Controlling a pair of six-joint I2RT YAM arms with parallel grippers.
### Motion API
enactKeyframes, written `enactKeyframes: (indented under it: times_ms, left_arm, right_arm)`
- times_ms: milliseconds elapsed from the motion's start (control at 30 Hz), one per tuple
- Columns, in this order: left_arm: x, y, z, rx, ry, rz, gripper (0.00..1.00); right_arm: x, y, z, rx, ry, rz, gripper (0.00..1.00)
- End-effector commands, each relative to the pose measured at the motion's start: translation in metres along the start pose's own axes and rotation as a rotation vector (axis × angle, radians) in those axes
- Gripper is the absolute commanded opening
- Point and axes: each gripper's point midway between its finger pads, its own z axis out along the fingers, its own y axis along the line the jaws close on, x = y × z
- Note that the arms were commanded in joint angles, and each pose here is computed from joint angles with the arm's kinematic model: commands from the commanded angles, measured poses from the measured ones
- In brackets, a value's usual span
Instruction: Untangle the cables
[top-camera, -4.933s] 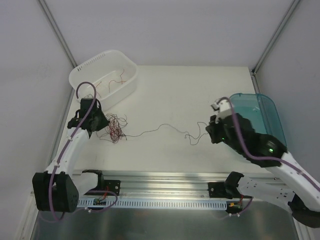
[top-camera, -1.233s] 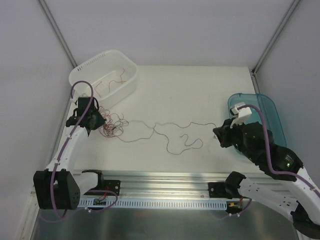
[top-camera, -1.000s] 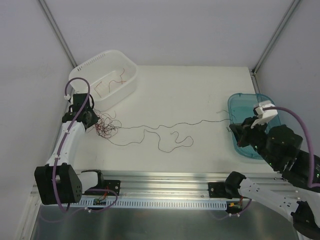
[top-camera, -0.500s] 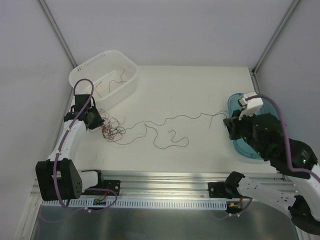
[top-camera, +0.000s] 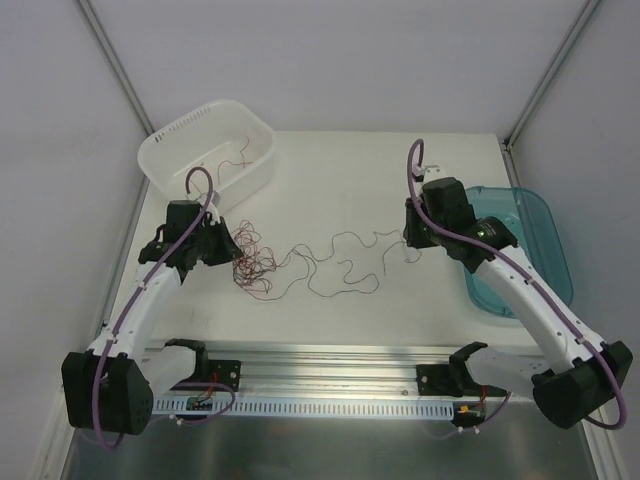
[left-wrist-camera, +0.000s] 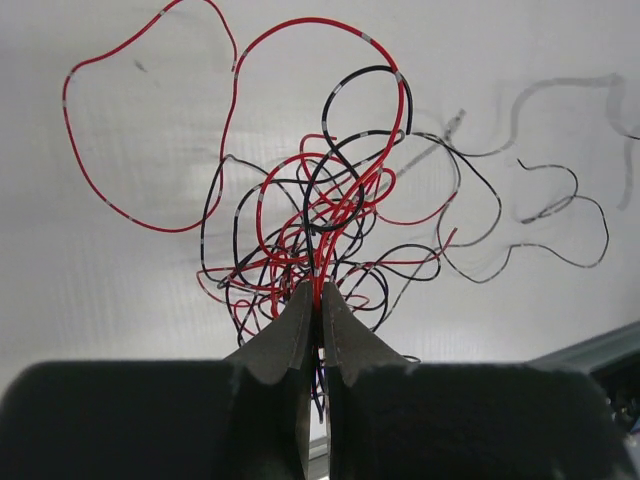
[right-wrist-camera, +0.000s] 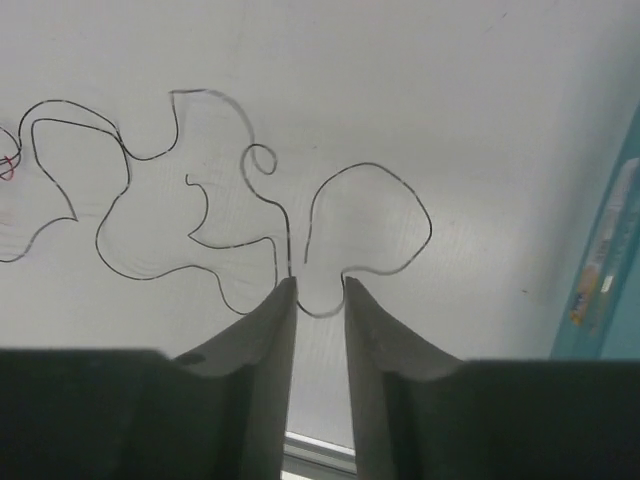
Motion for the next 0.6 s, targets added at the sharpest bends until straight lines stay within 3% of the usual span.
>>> enactKeyframes:
  times_ms: [0,67,167,367,567]
  left_arm:
    - [0.008,-0.025,0.002,0.111,0.022,0.070,0.00]
    - [0.009,-0.029,0.004,0.123,0.034,0.075,0.00]
    - [0.011,-0.036,0.003,0.151,0.041,0.076,0.00]
    - [0.019,-0.054,0.004,0.217,0.080,0.068,0.00]
    - [0.029,-0.073,0.005,0.204,0.090,0.007,0.00]
  right_arm:
    - [0.001,0.022,0.016,-0.095,0.001,0.069,0.30]
    - [0.007,0.028,0.018,-0.116,0.007,0.082,0.49]
    - [0.008,0.046,0.010,-0.171,-0.010,0.072,0.63]
    - [0.008,0.139,0.000,-0.438,-0.084,0.028,0.66]
    - [0.032,0.224,0.013,-0.632,-0.043,0.022,0.71]
